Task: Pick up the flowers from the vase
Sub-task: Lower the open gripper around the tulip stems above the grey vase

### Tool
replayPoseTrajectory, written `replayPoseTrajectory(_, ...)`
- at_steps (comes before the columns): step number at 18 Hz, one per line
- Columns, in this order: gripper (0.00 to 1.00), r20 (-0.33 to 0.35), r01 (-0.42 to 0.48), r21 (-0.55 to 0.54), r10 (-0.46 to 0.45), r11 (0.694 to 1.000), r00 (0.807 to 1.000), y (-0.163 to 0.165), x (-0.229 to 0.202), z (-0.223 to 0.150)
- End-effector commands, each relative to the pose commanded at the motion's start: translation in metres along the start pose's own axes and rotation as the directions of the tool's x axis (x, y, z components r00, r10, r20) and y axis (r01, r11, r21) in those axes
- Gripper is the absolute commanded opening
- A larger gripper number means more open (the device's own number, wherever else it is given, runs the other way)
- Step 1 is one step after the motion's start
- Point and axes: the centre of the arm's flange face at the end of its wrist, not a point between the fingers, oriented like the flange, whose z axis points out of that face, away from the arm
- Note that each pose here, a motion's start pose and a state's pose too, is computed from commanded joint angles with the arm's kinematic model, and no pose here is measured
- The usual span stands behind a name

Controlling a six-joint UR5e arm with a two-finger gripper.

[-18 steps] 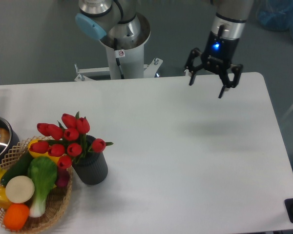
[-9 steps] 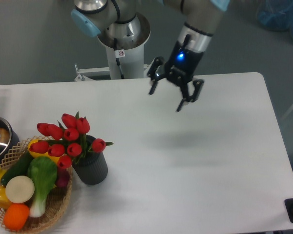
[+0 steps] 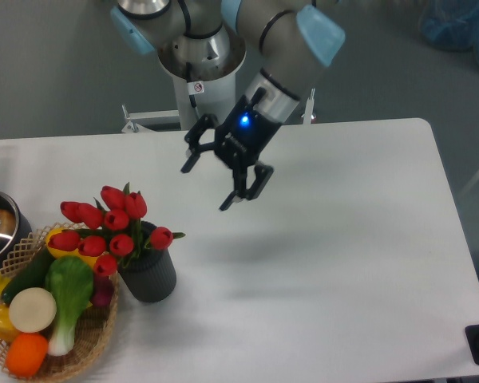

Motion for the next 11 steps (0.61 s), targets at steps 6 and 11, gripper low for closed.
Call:
replayPoseTrajectory(6, 1.00, -0.026, -0.054, 0.003, 0.054, 0.999, 0.998, -0.017, -0.007, 0.023)
replayPoseTrajectory(11, 1.00, -0.043, -0.074, 0.005, 0.075, 0.997, 0.996, -0.025, -0.006, 0.035)
